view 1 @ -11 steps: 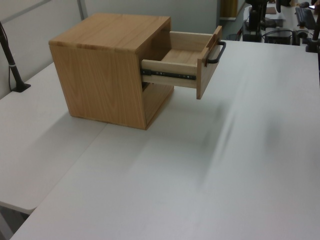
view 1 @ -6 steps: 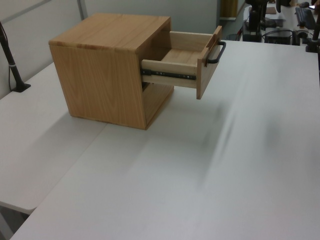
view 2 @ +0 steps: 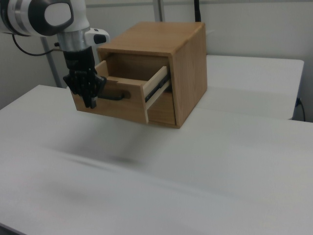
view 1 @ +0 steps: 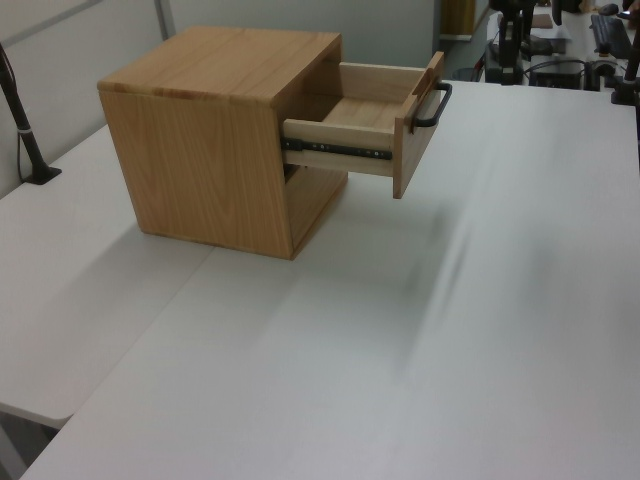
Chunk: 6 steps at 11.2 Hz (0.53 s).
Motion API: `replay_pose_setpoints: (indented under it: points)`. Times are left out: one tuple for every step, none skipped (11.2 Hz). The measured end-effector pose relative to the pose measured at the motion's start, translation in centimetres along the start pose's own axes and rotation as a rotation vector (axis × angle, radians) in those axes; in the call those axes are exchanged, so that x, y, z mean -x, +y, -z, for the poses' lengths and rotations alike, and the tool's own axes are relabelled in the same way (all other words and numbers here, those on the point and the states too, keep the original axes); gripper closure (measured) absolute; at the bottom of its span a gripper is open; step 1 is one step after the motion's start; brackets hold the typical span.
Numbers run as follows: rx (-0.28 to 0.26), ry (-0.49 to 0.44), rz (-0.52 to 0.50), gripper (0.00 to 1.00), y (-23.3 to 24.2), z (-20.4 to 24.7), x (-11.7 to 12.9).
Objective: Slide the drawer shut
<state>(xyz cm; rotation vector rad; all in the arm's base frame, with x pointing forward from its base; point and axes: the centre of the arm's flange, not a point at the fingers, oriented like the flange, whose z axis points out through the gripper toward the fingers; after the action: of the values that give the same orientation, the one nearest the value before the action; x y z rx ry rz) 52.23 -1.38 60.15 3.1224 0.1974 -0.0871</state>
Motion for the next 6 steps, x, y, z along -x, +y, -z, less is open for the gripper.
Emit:
replay_pose_setpoints:
  points:
    - [0.002, 0.001, 0.008, 0.96, -0.4, -0.5, -0.6]
    - [0.005, 0.003, 0.019, 0.99, -1.0, -1.1, -1.3]
    - [0.01, 0.013, 0.032, 0.99, -1.6, -1.9, -2.3]
    - [0.015, 0.03, 0.042, 0.99, -2.4, -2.6, -3.3]
    - [0.02, 0.046, 0.047, 0.99, -3.1, -3.2, -4.5]
    - [0.024, 0.054, 0.044, 0.99, -3.8, -3.7, -5.6]
